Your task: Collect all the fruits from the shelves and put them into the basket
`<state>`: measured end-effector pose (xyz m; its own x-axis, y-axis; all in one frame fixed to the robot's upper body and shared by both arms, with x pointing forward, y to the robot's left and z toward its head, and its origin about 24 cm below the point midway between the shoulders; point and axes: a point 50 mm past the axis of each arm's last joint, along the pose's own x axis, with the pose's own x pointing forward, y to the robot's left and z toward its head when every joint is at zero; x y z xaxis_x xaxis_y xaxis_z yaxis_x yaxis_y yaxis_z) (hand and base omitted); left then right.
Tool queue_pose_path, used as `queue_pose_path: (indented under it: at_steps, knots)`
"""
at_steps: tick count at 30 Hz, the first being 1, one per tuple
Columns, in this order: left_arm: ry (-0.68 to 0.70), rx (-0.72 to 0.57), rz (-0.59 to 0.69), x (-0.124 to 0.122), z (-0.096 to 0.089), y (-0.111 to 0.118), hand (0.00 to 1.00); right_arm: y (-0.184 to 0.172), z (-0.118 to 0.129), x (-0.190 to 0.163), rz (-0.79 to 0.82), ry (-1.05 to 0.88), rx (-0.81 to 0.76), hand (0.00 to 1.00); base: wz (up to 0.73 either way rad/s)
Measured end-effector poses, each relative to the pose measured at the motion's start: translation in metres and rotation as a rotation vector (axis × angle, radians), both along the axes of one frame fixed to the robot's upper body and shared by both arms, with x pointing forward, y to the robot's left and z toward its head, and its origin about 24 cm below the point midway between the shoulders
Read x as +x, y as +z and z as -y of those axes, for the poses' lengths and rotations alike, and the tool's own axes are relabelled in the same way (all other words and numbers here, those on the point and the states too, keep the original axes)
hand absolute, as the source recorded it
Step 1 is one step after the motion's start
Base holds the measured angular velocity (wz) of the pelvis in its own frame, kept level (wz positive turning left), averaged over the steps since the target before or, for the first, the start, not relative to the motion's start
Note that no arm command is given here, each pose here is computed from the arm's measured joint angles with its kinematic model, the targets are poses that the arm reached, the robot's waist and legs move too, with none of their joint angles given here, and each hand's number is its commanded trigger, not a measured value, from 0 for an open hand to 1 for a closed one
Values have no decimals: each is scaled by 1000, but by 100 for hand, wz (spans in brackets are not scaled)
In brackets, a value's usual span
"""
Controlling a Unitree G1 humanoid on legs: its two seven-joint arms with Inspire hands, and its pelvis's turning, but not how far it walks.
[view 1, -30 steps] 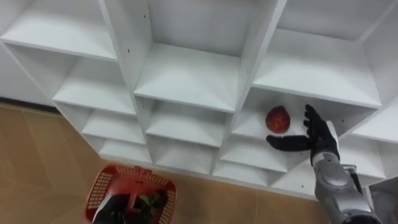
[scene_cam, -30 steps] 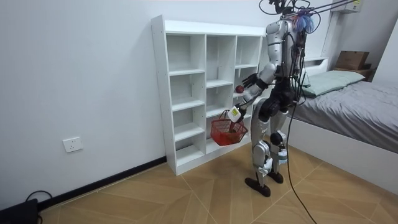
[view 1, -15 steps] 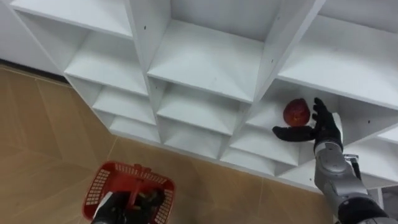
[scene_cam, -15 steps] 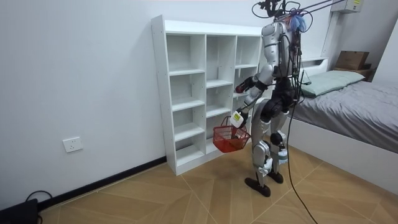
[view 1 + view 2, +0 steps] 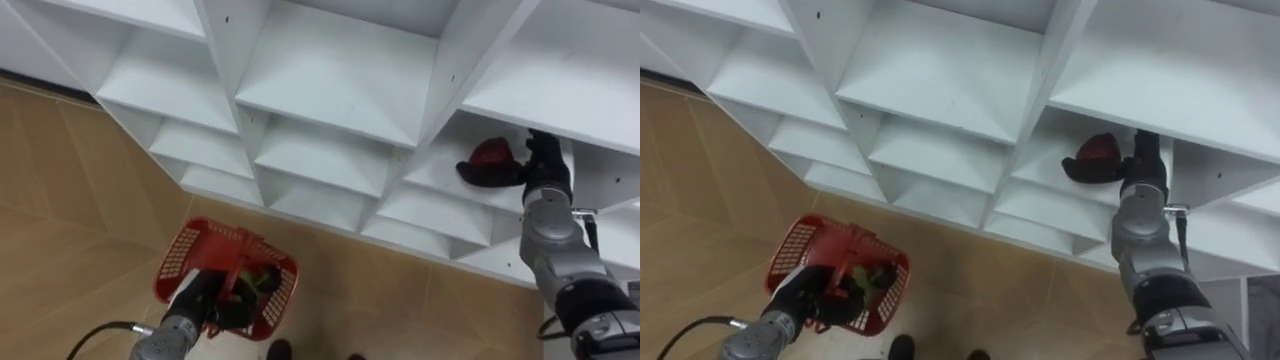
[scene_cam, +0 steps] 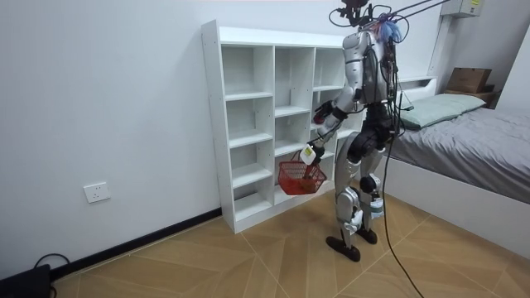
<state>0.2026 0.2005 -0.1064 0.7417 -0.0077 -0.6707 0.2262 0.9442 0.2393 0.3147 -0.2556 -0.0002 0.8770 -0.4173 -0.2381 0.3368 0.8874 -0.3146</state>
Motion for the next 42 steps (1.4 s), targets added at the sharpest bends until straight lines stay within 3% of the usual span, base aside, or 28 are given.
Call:
queue_pose_path:
  at_steps: [6, 42]
  knots:
    - [-60, -3, 26, 10, 13, 4, 100, -1, 1, -1, 3, -10, 0, 0, -12]
    - [-138, -52, 44, 22, 35, 9, 100, 10, -1, 8, 14, 17, -75, 0, -1]
